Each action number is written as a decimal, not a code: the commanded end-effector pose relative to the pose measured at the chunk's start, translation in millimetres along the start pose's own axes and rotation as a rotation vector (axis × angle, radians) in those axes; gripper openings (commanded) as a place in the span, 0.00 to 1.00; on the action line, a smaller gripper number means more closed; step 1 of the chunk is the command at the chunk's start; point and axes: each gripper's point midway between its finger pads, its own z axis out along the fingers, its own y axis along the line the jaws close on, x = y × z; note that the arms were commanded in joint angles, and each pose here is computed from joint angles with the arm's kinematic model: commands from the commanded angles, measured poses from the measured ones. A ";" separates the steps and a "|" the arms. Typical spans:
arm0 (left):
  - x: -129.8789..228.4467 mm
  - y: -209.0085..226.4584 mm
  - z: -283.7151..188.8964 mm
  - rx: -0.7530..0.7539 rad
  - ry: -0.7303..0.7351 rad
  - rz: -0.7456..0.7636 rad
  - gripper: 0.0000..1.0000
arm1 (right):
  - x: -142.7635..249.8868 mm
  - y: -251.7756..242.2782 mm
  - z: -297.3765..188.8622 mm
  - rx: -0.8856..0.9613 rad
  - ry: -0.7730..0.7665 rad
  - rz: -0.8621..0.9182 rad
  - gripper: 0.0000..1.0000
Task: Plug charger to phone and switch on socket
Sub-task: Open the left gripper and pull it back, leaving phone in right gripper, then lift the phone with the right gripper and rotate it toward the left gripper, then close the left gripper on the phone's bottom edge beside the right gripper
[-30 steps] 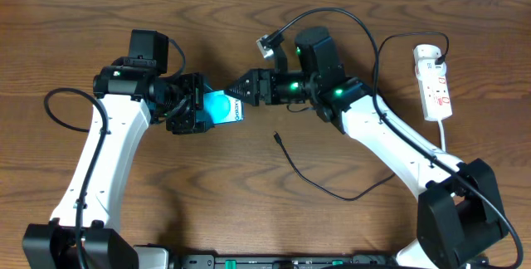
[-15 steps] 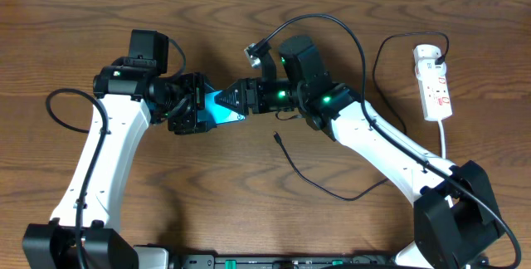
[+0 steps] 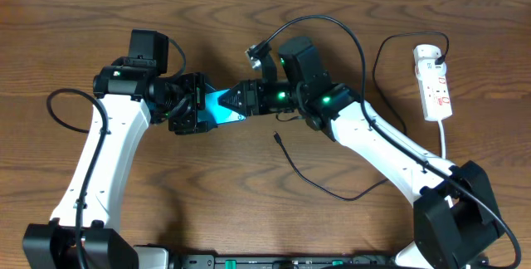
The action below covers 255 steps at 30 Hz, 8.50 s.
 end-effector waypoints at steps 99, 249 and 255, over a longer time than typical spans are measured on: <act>-2.1 -25.3 -6.4 0.103 0.004 0.355 0.62 | -6.6 -37.3 -11.0 0.159 -0.040 0.064 0.01; 36.1 -166.0 -61.2 0.760 -0.100 1.008 0.19 | -150.4 40.9 -14.0 -0.749 -0.297 0.616 0.01; 37.2 -172.8 -62.3 0.789 -0.099 1.005 0.08 | -148.4 40.9 -11.2 -0.742 -0.287 0.622 0.01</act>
